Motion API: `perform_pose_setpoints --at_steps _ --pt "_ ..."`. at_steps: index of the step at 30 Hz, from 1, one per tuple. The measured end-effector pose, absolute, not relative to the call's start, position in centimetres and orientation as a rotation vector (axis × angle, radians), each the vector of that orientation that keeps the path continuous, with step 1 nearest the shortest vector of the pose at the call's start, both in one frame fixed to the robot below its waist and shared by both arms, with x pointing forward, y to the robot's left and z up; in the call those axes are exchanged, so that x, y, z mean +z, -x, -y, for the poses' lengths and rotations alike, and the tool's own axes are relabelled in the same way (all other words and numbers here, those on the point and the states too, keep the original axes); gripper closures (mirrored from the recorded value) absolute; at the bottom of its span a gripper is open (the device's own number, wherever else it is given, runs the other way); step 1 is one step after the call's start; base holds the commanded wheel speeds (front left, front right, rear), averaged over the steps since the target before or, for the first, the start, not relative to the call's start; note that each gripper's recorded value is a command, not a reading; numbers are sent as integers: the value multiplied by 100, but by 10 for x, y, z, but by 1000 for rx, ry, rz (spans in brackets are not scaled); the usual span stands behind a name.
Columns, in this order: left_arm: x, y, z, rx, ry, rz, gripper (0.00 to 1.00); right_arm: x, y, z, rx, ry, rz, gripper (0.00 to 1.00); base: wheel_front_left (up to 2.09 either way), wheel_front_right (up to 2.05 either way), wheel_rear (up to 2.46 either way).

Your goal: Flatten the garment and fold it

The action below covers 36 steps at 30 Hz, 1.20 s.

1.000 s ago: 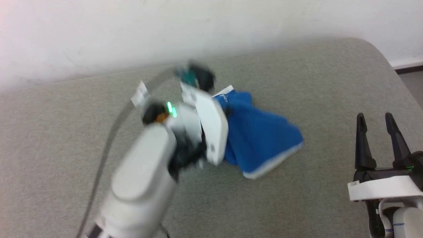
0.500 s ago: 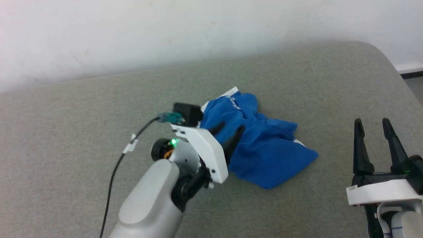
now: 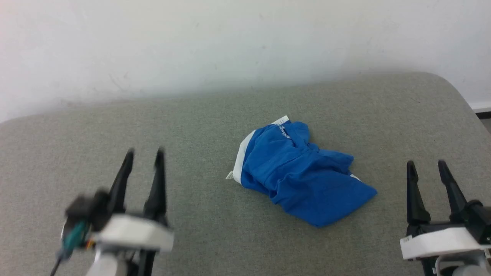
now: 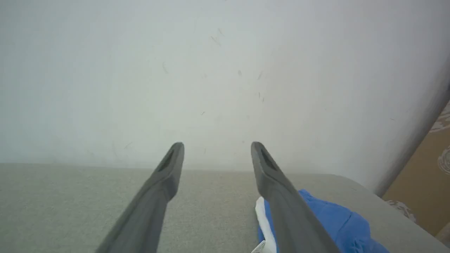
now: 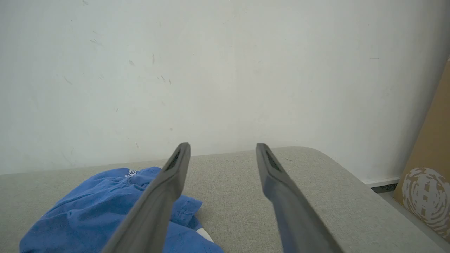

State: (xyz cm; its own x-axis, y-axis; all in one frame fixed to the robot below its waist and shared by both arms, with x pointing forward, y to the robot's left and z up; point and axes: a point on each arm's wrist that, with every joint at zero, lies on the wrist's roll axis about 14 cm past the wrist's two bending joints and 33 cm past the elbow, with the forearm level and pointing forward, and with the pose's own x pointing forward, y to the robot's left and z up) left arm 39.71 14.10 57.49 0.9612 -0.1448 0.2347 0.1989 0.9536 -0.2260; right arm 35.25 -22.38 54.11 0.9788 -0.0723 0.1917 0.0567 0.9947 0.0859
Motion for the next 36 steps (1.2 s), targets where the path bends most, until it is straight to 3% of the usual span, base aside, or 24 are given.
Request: perform_pose_setpoints --at_steps 7,16,25,30,36 --pt "525 -349 -176 -17 264 103 0 532 -350 222 -59 -80 166 0 0 0 0" --pt "532 -352 -168 -23 299 144 0 534 -381 202 5 -40 151 0 0 0 0" --pt "517 -365 -174 -10 305 113 0 468 -419 202 47 40 -239 0 0 0 0" --pt "510 -370 -179 4 304 95 0 415 -412 204 70 50 -484 0 0 0 0" --pt "499 -371 -185 21 297 67 0 375 -404 188 140 52 -648 0 0 0 0"
